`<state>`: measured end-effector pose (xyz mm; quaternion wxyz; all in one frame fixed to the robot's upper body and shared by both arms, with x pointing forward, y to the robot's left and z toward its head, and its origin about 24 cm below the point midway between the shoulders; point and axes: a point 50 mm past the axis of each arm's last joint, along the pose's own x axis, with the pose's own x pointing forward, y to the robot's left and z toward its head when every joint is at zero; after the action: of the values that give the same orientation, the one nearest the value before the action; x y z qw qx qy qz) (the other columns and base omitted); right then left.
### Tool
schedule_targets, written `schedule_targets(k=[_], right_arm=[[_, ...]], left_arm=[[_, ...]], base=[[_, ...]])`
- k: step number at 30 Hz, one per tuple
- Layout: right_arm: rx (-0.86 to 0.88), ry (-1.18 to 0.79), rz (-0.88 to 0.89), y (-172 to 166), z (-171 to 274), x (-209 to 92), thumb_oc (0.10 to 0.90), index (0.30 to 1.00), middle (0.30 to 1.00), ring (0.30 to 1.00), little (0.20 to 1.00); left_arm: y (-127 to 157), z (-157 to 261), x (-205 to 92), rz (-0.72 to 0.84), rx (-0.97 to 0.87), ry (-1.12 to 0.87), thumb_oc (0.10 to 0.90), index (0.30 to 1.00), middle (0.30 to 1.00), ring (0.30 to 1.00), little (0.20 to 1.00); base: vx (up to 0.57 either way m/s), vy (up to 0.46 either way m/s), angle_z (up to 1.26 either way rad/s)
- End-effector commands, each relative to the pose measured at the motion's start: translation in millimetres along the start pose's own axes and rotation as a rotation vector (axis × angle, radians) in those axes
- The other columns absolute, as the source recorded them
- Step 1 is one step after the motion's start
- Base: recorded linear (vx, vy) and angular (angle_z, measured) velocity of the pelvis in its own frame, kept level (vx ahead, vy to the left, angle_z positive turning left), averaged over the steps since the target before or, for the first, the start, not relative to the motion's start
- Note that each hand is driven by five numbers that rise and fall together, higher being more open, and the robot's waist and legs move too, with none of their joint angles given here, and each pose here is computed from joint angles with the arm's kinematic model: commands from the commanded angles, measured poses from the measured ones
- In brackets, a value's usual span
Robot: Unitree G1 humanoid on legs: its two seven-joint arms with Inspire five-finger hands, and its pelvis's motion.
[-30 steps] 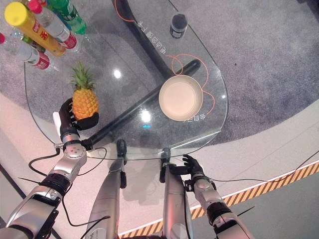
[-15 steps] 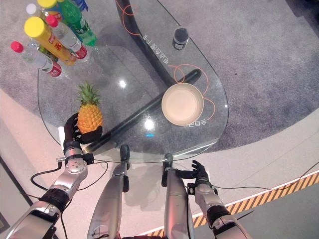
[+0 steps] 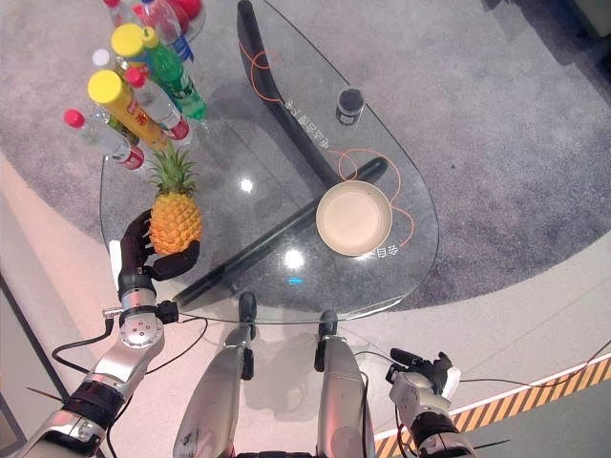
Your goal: Pick up the fruit to the plate
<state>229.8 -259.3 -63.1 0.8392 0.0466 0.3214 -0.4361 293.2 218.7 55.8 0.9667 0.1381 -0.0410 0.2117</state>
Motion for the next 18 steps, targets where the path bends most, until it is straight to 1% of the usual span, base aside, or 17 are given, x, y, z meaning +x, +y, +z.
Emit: schedule_targets(k=[1, 2, 4, 5, 7, 8, 9, 10, 11, 14, 16, 17, 18], right_arm=[[0.189, -0.272, -0.003, -5, 51, -20, 0.800, 0.900, 0.900, 0.900, 0.900], [0.218, -0.356, 0.029, 0, 65, -30, 0.800, 0.900, 0.900, 0.900, 0.900], [0.243, -0.455, 0.067, 3, 79, -43, 0.800, 0.900, 0.900, 0.900, 0.900], [0.268, -0.566, 0.122, 7, 93, -61, 0.800, 0.900, 0.900, 0.900, 0.900], [0.285, -0.649, 0.172, 11, 103, -74, 0.800, 0.900, 0.900, 0.900, 0.900], [0.322, -0.740, 0.250, 14, 114, -88, 0.800, 0.900, 0.900, 0.900, 0.900], [0.353, -0.782, 0.315, 16, 119, -96, 0.800, 0.900, 0.900, 0.900, 0.900], [0.361, -0.792, 0.334, 16, 121, -97, 0.800, 0.900, 0.900, 0.900, 0.900], [0.400, -0.852, 0.443, 18, 129, -109, 0.800, 0.900, 0.900, 0.900, 0.900], [0.431, -0.938, 0.661, 22, 141, -133, 0.800, 0.900, 0.900, 0.900, 0.900], [0.455, -0.986, 0.825, 27, 146, -150, 0.800, 0.900, 0.900, 0.900, 0.900], [0.467, -1.002, 0.876, 30, 148, -157, 0.800, 0.900, 0.900, 0.900, 0.900], [0.469, -1.007, 0.890, 32, 149, -159, 0.800, 0.900, 0.900, 0.900, 0.900]], left_arm=[[26, 51, 9, 0.081, -0.032, -0.282, 0.100, 0.300, 0.300, 0.300, 0.200], [27, 51, 7, 0.080, -0.033, -0.288, 0.100, 0.300, 0.300, 0.300, 0.200], [28, 50, 5, 0.078, -0.031, -0.292, 0.100, 0.300, 0.300, 0.300, 0.200], [28, 48, 3, 0.077, -0.032, -0.294, 0.100, 0.300, 0.300, 0.300, 0.200], [27, 47, 1, 0.076, -0.031, -0.297, 0.100, 0.300, 0.300, 0.300, 0.200], [25, 47, -1, 0.074, -0.035, -0.303, 0.100, 0.300, 0.300, 0.300, 0.200], [25, 47, -2, 0.070, -0.038, -0.304, 0.100, 0.300, 0.300, 0.300, 0.200], [25, 47, -2, 0.068, -0.039, -0.304, 0.100, 0.300, 0.300, 0.300, 0.200], [25, 47, -3, 0.058, -0.042, -0.302, 0.100, 0.300, 0.300, 0.300, 0.200], [22, 51, -5, 0.019, -0.048, -0.317, 0.100, 0.300, 0.300, 0.300, 0.200], [16, 56, -6, -0.041, -0.049, -0.347, 0.100, 0.300, 0.300, 0.300, 0.200], [13, 58, -6, -0.067, -0.047, -0.358, 0.100, 0.300, 0.300, 0.300, 0.200], [12, 59, -6, -0.074, -0.046, -0.361, 0.100, 0.300, 0.300, 0.300, 0.200]], base=[[0.00, 0.000, 0.00], [0.00, 0.000, 0.00], [0.00, 0.000, 0.00], [0.00, 0.036, -0.01], [0.00, 0.047, -0.02], [-0.01, 0.053, -0.05], [-0.01, 0.048, -0.06], [-0.01, 0.033, -0.01], [0.00, 0.000, 0.00], [0.00, 0.000, 0.00], [-0.01, -0.017, -0.01], [0.00, 0.000, 0.00], [0.00, 0.000, 0.00]])
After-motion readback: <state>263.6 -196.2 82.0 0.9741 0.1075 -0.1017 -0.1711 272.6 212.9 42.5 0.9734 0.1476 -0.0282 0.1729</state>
